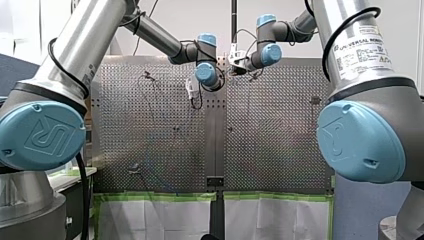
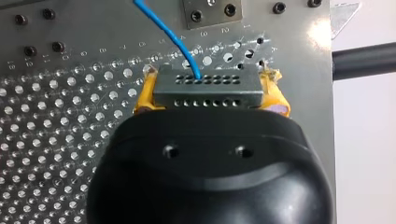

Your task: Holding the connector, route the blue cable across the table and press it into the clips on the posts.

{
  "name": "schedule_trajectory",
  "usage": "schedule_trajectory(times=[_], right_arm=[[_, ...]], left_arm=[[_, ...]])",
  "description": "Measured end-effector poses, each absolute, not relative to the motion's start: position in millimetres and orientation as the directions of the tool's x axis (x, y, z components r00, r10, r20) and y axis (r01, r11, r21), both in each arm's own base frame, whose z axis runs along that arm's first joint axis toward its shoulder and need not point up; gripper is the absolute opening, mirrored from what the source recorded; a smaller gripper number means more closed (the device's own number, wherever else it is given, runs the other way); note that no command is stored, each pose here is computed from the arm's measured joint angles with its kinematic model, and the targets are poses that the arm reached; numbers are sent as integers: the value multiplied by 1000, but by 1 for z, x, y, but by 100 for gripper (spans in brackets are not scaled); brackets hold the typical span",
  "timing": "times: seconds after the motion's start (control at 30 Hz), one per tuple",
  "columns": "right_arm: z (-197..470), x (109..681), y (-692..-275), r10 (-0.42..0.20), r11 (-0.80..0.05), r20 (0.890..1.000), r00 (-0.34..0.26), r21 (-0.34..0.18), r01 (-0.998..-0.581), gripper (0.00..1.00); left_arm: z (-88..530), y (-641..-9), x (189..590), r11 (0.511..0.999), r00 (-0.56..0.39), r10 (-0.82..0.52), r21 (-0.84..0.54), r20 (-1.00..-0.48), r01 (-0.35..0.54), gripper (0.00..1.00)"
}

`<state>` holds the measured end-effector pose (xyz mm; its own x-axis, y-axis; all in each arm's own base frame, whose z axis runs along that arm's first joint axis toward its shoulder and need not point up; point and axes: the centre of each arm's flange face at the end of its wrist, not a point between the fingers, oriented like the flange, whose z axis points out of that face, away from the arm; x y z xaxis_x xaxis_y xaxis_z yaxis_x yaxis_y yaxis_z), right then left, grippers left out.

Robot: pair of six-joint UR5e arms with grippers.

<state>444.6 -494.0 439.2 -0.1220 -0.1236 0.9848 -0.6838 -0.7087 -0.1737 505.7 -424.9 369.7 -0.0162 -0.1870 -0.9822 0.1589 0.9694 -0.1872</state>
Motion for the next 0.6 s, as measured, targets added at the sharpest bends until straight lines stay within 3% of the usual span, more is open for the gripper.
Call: schedule_trajectory(times=[0.03, 0.33, 0.6], right_arm=[[439, 445, -494, -124, -709, 985, -122, -174, -684, 0], [438, 447, -491, -133, -711, 984, -122, -180, -679, 0], [413, 443, -487, -180, -696, 978, -103, -201, -689, 0]], left_arm=[[370, -425, 505, 970, -16, -187, -187, -982, 156, 0], [361, -423, 495, 980, -42, -173, -176, -984, 98, 0], [351, -419, 472, 984, -38, -171, -172, -985, 52, 0]])
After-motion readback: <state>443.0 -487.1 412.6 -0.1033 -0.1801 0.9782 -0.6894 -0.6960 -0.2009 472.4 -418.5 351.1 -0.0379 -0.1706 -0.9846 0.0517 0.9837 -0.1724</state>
